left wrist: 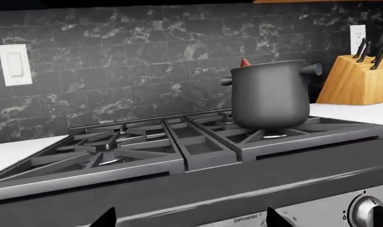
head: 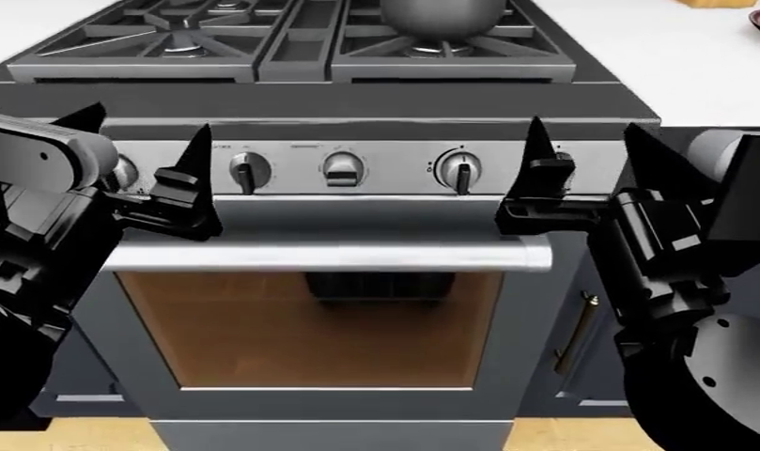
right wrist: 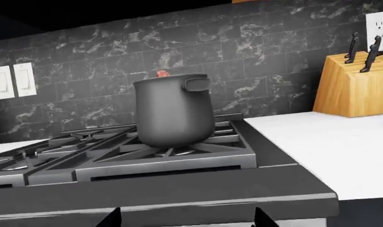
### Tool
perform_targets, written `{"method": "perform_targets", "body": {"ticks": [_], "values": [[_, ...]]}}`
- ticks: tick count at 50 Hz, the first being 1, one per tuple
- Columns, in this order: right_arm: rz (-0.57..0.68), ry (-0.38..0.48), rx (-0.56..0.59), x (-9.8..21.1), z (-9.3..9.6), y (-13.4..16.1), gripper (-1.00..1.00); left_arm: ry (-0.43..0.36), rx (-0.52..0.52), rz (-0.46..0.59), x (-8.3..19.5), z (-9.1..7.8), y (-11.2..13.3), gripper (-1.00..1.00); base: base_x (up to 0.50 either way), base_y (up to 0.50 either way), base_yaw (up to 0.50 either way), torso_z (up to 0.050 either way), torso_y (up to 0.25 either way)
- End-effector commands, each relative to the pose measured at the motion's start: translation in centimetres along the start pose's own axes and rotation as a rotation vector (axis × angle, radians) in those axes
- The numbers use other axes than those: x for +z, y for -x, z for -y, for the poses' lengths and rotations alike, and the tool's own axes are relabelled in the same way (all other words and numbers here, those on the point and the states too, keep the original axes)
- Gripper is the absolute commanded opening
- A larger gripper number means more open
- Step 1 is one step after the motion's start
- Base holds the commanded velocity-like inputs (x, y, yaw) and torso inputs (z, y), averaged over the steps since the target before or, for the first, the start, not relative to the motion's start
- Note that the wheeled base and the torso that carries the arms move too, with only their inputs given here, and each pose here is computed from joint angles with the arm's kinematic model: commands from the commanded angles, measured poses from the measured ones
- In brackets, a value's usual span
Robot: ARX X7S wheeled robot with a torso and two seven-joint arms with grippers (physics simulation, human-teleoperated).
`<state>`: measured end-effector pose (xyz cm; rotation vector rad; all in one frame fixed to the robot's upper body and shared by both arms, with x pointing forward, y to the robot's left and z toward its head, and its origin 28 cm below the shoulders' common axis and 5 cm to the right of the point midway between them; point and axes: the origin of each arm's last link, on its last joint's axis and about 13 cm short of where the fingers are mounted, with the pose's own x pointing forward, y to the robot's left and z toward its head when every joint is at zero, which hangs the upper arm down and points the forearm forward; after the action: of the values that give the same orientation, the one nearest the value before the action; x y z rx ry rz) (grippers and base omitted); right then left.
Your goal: Frozen meat rests on a plate on the counter. Retrieve the meat and place it in a pot on a burner. Then turn the burner on.
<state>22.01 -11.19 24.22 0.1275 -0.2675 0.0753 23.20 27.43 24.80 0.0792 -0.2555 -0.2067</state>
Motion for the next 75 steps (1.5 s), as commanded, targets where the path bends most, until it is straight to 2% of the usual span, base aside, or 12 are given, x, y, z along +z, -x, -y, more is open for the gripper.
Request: {"method": "perform_targets", "body": {"ticks": [1, 28, 41, 50, 60, 75], "values": [[-0.004, 0.015, 0.001, 0.0, 0.1, -0.1, 1.0, 0.0, 0.004, -0.001, -0.1, 0.0, 0.0, 1.0, 0.0, 0.0, 0.0, -0.05, 0.0], [0.0, 0.016, -0.008, 0.1, 0.5, 0.2, 1.0, -0.003, 0.001, 0.012, -0.2, 0.2, -0.1, 1.0, 0.0, 0.0, 0.0, -0.049, 0.0], [-0.012, 0.025, -0.028, -0.3, 1.0, 0.1, 1.0, 0.015, 0.003, -0.001, -1.0, 0.6, -0.7, 1.0, 0.0, 0.0, 0.0, 0.0, 0.0], [-0.033, 0.03, -0.028, -0.5, 2.2, -0.4, 1.0, 0.01, 0.036, -0.003, -2.8, 0.3, -2.4, 1.0, 0.0, 0.0, 0.0, 0.0, 0.0], [-0.073, 0.047, -0.053, -0.6, 3.9, -1.0, 1.0, 0.009, 0.069, 0.006, -3.3, 0.0, -2.3, 1.0, 0.0, 0.0, 0.0, 0.0, 0.0], [-0.087, 0.099, -0.021, 0.3, 4.5, -1.5, 1.0, -0.007, 0.081, 0.016, -2.9, 0.1, -1.8, 1.0, 0.0, 0.0, 0.0, 0.0, 0.0]]}}
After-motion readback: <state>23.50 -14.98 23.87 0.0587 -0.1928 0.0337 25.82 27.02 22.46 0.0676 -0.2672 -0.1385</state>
